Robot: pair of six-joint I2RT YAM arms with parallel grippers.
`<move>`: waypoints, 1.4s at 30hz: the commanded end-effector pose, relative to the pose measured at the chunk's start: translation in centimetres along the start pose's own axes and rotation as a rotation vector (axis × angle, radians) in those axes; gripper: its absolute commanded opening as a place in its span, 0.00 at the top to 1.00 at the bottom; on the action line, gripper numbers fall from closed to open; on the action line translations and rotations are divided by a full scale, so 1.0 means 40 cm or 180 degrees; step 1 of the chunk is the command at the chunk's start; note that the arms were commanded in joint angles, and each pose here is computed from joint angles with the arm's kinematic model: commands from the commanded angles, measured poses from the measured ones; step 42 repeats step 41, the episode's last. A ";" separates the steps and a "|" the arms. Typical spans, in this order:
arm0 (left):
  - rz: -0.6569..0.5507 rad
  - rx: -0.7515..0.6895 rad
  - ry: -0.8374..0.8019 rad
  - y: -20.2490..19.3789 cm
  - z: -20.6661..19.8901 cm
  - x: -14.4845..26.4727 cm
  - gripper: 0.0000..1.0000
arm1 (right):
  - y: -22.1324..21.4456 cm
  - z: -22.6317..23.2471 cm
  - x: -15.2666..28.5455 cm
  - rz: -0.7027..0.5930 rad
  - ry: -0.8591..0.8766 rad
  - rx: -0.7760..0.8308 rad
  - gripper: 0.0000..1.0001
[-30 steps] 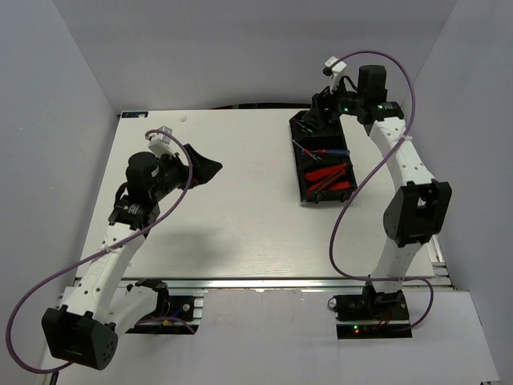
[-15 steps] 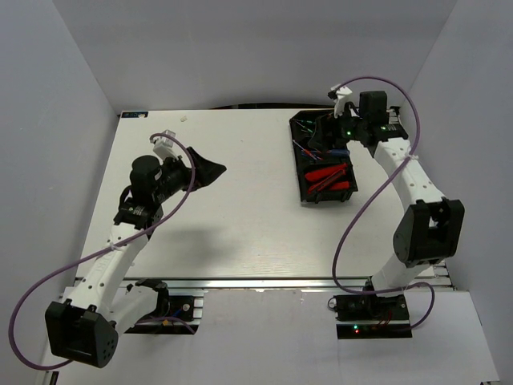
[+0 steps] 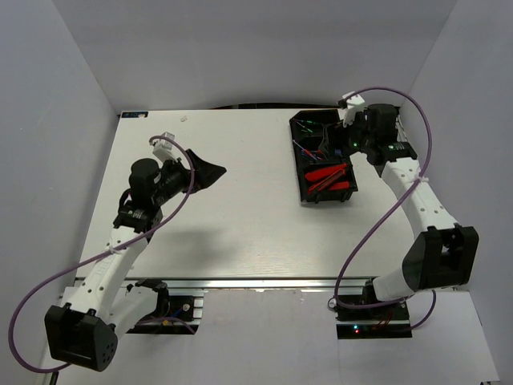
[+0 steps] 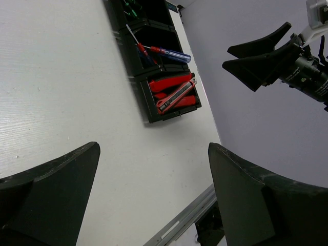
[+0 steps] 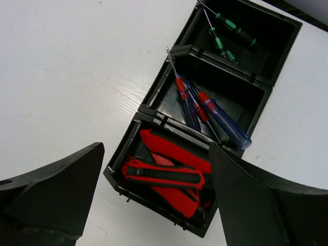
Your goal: Sort the tools into containers
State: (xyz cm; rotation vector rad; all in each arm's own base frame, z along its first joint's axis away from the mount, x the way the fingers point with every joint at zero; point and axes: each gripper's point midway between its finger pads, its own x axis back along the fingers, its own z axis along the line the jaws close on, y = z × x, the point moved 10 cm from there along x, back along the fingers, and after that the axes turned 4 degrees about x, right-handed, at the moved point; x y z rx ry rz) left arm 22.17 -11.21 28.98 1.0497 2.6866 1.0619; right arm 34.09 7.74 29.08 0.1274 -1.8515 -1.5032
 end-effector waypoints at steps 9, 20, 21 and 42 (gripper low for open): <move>-0.0148 -0.0025 -0.0075 -0.004 -0.017 0.042 0.02 | 0.007 -0.002 0.051 -0.0202 -0.0474 -0.0082 0.11; -0.0261 -0.0001 -0.0025 -0.004 -0.022 0.059 0.02 | -0.017 -0.009 0.062 -0.0077 -0.0693 -0.0040 0.11; -0.0271 -0.0001 -0.0016 -0.003 -0.022 0.060 0.02 | -0.020 -0.009 0.064 -0.0057 -0.0713 -0.0035 0.11; -0.0259 0.0020 0.0034 -0.007 -0.015 0.057 0.02 | -0.051 0.001 0.076 0.0028 -0.0746 -0.0068 0.10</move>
